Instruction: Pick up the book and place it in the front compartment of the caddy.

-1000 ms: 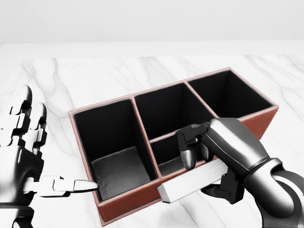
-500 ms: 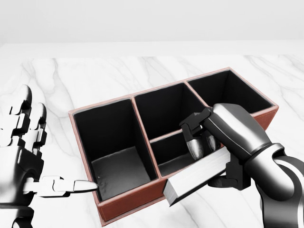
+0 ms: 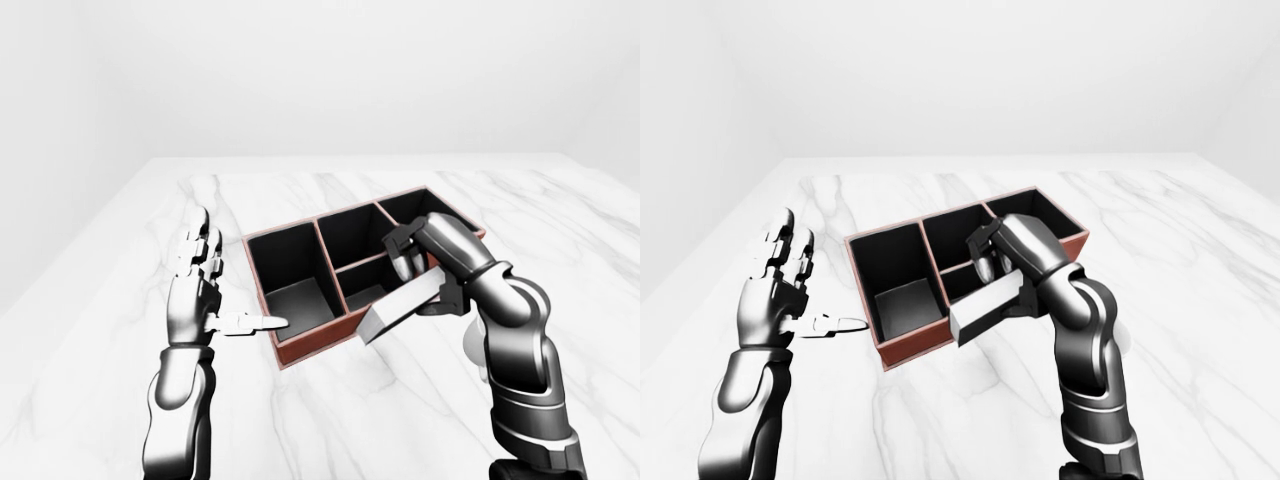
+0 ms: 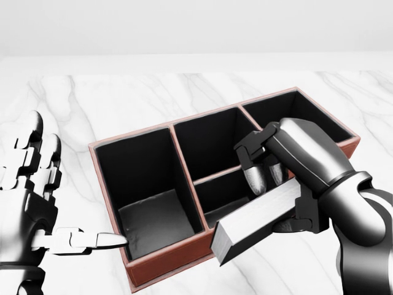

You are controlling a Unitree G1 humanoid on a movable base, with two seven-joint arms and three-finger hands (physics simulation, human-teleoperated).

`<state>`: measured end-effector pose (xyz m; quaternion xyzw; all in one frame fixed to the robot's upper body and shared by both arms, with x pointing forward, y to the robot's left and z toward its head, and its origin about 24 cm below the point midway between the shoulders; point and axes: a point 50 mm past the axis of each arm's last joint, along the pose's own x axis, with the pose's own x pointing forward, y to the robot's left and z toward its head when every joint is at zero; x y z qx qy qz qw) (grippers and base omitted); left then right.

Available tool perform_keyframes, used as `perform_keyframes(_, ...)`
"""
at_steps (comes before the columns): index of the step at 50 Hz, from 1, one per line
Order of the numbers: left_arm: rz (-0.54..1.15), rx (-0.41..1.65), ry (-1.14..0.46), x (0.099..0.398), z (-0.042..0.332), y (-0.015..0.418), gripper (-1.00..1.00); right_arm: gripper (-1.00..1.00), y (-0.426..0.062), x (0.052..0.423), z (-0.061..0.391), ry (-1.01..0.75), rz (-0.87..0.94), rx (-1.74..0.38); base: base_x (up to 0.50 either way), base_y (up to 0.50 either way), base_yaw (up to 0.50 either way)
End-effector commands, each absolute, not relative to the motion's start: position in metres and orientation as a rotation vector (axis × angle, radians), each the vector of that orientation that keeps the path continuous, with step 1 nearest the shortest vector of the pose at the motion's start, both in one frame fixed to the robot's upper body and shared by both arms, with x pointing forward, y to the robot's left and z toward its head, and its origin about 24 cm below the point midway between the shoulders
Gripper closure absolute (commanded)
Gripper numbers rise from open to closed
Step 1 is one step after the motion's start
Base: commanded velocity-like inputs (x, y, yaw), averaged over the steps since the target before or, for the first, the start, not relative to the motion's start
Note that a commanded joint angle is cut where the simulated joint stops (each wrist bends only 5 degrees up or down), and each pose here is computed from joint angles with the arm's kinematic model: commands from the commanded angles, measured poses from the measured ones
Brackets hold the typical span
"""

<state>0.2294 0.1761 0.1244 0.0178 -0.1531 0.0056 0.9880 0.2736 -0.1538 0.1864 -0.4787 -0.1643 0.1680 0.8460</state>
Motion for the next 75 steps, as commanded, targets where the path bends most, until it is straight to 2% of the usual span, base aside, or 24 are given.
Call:
perform_keyframes(1, 0.011, 0.036, -0.302, 0.230, 0.123, 0.176, -0.99, 1.00, -0.155, 0.275, 0.197, -0.382, 0.311, -1.007, 0.00, 0.00, 0.00)
perform_keyframes(40, 0.009, 0.036, -0.303, 0.229, 0.123, 0.175, -0.99, 1.00, -0.150, 0.282, 0.225, -0.470, 0.252, -0.979, 0.00, 0.00, 0.00)
perform_keyframes(75, 0.012, 0.036, -0.310, 0.229, 0.125, 0.176, -1.00, 1.00, -0.150, 0.319, 0.220, -0.470, 0.129, -0.929, 0.00, 0.00, 0.00)
